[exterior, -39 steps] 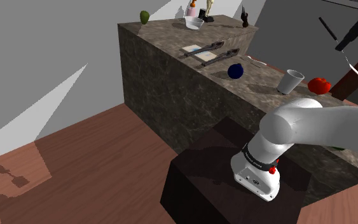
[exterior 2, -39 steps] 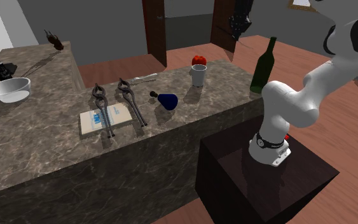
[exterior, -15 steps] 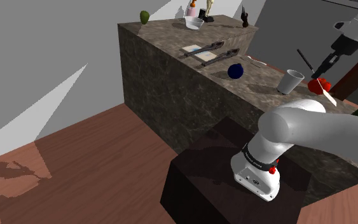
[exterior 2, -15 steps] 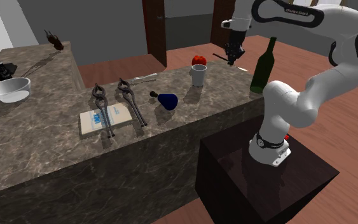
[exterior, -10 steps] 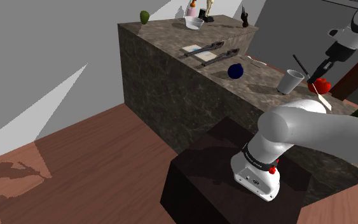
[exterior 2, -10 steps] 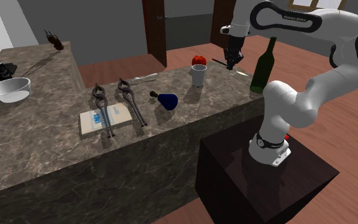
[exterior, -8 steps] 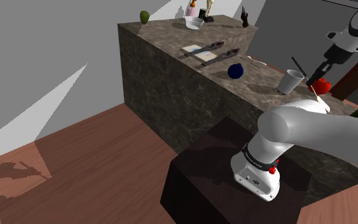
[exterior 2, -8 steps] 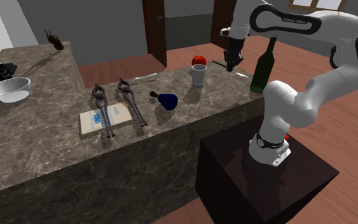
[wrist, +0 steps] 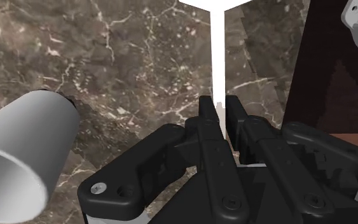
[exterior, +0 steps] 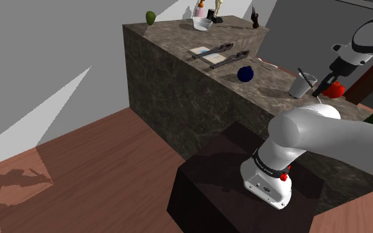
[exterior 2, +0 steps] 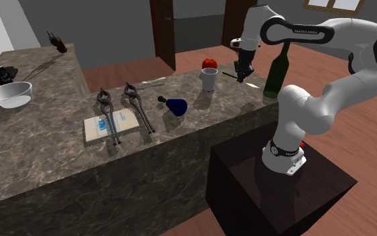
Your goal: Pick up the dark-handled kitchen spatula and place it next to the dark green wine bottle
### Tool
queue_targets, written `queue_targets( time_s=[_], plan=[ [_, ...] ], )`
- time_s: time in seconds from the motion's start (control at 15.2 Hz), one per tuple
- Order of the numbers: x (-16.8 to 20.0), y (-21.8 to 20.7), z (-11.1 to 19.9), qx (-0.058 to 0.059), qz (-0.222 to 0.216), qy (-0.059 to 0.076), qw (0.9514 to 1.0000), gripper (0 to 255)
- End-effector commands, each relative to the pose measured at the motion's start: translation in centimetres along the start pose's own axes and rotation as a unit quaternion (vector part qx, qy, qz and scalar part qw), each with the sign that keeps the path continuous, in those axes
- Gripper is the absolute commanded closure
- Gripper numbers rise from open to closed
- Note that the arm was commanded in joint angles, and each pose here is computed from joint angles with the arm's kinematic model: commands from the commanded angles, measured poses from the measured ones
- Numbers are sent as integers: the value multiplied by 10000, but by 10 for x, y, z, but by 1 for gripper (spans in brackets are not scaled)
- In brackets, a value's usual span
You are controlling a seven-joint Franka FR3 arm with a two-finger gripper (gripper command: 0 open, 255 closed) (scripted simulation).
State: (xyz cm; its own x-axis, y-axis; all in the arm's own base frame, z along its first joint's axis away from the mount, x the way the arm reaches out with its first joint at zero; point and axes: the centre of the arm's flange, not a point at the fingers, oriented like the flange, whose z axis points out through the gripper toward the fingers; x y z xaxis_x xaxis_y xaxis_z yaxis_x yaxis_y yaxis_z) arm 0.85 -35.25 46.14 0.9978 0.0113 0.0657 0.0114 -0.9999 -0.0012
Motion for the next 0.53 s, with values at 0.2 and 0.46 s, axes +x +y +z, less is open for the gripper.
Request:
queue_targets(
  time_s=[0.2,0.46],
  plan=[
    [-1,0,27,-2,-1,1,10000,255],
    [-3,0,48,-2,-1,1,10000,255]
  ],
)
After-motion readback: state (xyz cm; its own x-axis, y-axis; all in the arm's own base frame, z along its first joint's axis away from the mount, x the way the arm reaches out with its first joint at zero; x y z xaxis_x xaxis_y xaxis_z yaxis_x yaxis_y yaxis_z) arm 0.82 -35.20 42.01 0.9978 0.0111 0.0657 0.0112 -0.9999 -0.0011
